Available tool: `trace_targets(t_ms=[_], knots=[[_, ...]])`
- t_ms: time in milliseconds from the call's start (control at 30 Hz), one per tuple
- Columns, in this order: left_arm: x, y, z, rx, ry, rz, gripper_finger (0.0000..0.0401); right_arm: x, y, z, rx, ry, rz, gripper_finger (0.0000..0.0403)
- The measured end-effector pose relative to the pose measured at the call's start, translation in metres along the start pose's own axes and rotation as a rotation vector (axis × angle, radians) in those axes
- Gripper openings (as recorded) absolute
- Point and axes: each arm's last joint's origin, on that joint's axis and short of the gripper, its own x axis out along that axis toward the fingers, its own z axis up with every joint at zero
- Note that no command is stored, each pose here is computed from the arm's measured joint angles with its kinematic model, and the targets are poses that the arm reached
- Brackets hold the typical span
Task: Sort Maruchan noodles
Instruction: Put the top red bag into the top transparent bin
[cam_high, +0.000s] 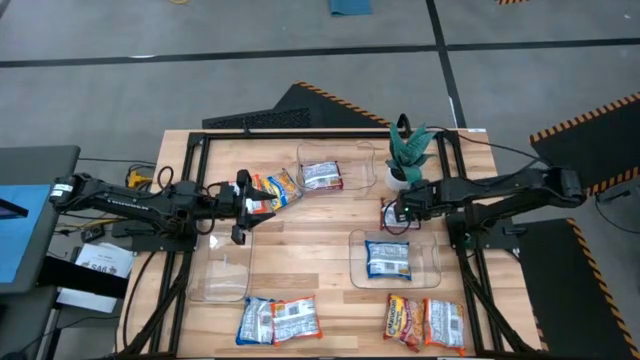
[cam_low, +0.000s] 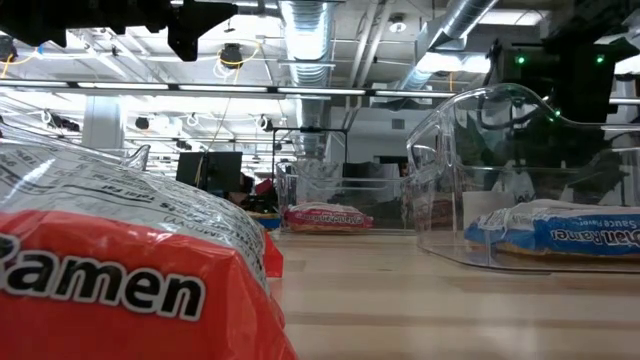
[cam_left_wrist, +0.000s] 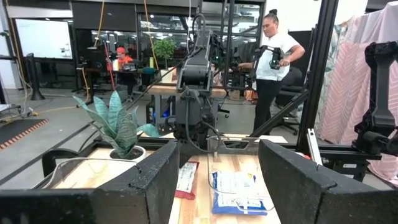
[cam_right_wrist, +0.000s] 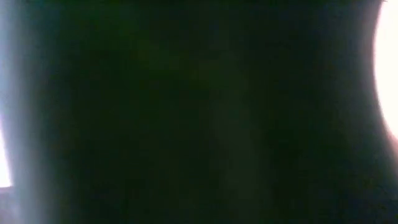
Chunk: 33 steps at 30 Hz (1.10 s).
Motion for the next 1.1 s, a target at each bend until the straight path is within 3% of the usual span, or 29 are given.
trace_targets(t_ms=[133,233,533,767,1100], knots=[[0.0,0.0,0.0,-0.001,-0.001,0.0,0.0205,0.001,0.001,0.0,0.0,-0.006,0.0,0.0239],[0.0,0.0,0.0,-0.009,-0.002,-0.003,0.0205,0.001,0.001,0.0,0.0,-0.011,-0.002,0.0213],[0.0,-0.001,0.001,-0.012,-0.011,-0.037,0.0205,0.002,-0.001,-0.001,-0.014,-0.015,-0.025,0.002],[0.0,-0.001,0.003,-0.013,-0.024,-0.037,0.0205,-0.02,0.0,-0.005,-0.09,-0.007,-0.051,0.0016],[-0.006,-0.002,0.011,-0.015,-0.064,-0.081,0.0205,-0.084,0.017,-0.002,-0.183,-0.072,0.069,0.0016]])
